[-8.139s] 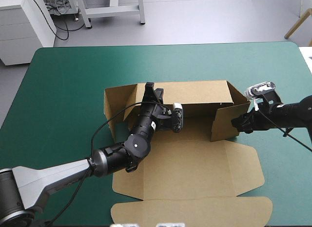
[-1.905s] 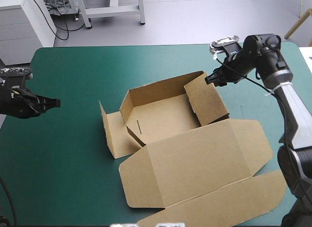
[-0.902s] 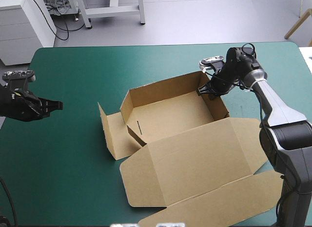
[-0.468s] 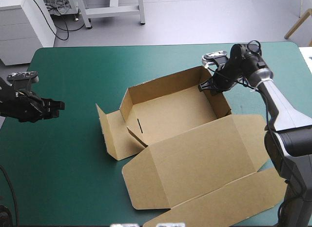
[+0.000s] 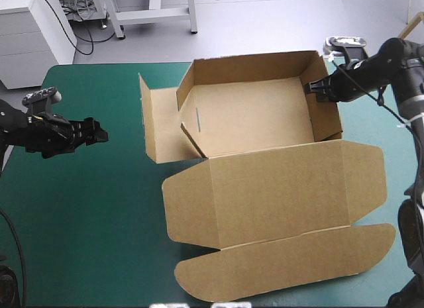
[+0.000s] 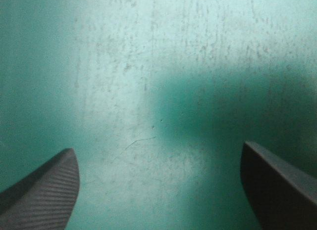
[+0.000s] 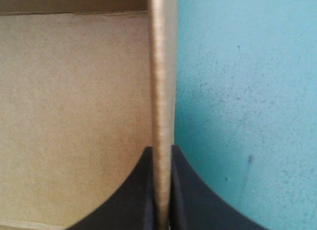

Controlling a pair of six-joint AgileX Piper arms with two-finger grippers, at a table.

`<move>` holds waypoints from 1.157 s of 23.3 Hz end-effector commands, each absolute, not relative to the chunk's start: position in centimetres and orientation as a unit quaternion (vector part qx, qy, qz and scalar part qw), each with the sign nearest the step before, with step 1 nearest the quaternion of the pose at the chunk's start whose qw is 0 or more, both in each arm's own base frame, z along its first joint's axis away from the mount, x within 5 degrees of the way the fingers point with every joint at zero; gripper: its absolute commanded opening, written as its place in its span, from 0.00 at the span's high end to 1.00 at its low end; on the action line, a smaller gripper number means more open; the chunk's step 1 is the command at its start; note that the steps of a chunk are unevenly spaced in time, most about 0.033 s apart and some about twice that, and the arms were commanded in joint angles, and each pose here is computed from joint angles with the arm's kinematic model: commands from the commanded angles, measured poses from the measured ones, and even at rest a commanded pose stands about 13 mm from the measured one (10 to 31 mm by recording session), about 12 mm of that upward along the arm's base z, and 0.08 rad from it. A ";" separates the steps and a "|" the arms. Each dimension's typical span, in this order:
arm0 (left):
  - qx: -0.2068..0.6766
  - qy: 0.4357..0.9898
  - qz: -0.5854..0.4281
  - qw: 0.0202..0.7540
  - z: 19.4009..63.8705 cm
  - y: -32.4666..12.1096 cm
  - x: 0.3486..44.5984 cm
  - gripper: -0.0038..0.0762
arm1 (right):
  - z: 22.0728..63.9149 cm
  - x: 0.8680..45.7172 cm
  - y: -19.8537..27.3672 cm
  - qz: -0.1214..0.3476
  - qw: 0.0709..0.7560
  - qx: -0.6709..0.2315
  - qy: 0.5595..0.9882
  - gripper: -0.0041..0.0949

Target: Fold the box

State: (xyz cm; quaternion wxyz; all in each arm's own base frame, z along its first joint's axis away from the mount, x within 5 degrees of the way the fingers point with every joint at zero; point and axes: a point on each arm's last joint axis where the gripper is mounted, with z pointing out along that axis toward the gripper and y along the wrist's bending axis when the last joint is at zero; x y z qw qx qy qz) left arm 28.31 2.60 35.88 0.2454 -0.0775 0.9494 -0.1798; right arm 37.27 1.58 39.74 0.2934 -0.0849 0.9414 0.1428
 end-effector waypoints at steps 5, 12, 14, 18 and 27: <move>-0.041 0.904 -0.279 0.322 38.6 0.9 28.9 0.16 | 45.7 33.8 2.5 0.250 0.386 -0.093 0.883 0.98; 0.007 0.871 -0.360 0.334 39.6 -0.6 28.7 0.17 | 44.6 34.8 5.3 0.246 0.373 -0.118 0.887 0.98; 0.019 0.869 -0.375 0.322 39.7 -0.9 28.4 0.18 | 43.6 35.8 5.8 0.260 0.364 -0.109 0.888 0.98; 0.027 0.867 -0.391 0.308 39.7 -1.1 28.1 0.18 | 41.3 37.8 6.6 0.271 0.335 -0.094 0.897 0.98; 0.047 0.863 -0.407 0.295 39.9 -1.5 27.6 0.18 | 35.7 39.7 12.7 0.289 0.297 -0.109 0.903 0.98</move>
